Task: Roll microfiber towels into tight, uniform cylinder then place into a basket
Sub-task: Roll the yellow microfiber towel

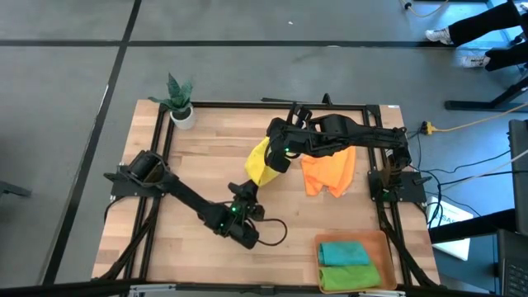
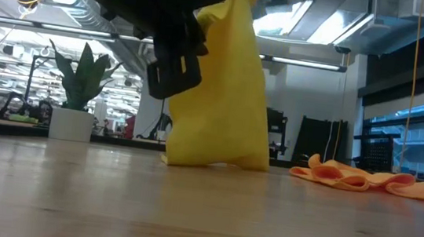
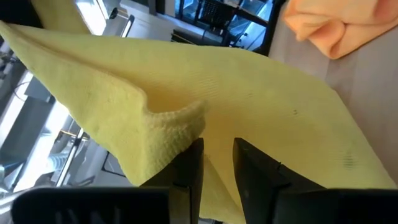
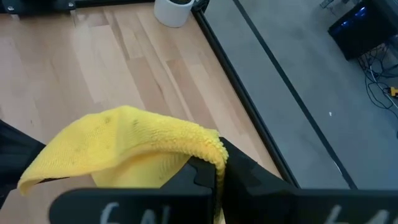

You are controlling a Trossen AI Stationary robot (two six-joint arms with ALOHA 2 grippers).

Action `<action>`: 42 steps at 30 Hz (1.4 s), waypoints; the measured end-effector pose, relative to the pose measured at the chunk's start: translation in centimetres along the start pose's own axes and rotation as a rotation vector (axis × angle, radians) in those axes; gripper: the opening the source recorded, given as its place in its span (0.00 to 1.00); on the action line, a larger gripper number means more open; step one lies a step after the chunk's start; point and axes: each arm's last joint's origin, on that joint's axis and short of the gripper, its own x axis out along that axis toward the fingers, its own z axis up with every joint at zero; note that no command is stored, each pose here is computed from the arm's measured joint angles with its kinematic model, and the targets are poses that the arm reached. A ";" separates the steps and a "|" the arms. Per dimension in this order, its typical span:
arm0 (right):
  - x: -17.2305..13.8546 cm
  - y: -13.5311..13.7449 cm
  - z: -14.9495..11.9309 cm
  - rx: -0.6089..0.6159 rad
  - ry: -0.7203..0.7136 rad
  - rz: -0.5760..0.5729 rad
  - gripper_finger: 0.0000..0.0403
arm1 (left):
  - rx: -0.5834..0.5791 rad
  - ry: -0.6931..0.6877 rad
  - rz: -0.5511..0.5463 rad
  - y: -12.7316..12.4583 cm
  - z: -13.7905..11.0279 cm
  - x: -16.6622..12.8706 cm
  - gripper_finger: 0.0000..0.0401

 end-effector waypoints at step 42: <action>0.7 -0.7 0.9 0.143 -0.024 0.092 0.02 | -0.050 -0.065 -0.159 0.0 0.8 -1.3 0.19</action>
